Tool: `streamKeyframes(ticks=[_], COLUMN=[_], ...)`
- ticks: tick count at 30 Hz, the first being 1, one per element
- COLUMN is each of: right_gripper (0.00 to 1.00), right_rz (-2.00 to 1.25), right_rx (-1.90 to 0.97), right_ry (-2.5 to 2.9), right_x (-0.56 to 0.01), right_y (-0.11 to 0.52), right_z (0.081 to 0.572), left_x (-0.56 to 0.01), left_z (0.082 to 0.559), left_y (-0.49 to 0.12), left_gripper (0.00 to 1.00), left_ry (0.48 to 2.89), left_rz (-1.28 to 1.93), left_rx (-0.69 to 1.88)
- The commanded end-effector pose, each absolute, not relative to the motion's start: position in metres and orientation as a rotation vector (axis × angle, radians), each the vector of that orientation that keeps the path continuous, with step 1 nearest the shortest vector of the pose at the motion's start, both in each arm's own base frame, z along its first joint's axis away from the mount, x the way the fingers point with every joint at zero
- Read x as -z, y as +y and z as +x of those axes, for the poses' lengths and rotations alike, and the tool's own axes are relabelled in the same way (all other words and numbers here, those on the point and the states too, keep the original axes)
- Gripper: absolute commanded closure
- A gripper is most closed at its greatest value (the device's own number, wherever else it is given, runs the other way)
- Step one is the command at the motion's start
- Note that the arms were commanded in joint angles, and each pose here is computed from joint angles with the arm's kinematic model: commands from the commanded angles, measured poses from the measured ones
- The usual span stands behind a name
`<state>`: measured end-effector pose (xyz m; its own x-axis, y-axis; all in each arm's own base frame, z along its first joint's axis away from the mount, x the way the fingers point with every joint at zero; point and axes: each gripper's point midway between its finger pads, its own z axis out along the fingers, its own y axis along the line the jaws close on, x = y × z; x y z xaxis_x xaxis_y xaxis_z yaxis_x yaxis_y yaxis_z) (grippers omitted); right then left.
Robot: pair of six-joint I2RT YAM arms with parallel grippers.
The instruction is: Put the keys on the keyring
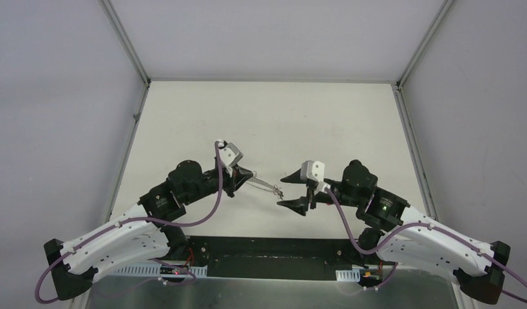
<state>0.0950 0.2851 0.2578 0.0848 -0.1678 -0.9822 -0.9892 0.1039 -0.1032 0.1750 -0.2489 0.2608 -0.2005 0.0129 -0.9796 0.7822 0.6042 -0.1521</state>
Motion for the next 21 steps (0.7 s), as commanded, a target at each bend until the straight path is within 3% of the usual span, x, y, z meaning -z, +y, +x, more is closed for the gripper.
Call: streamKeyframes(ticks=[1, 6, 12, 21], right_gripper=[0.38, 0.60, 0.99, 1.00], right_rz=[-1.116, -1.085, -1.130, -1.250], right_rx=[-0.955, -0.932, -0.895, -1.147], right_ry=[1.308, 1.436, 1.617, 1.515], right_x=[-0.290, -0.286, -0.258, -0.248], right_y=[0.292, 0.303, 0.310, 0.330], right_z=[0.116, 0.131, 0.137, 0.099], left_x=[-0.291, -0.296, -0.301, -0.307], left_z=[0.167, 0.156, 0.154, 0.174], left_y=[-0.254, -0.262, -0.265, -0.266], left_gripper=[1.00, 1.00, 1.00, 1.00], left_ry=[1.438, 1.375, 1.365, 1.477], left_rz=[0.800, 0.897, 0.886, 0.641], left_rx=[0.802, 0.835, 0.865, 0.921])
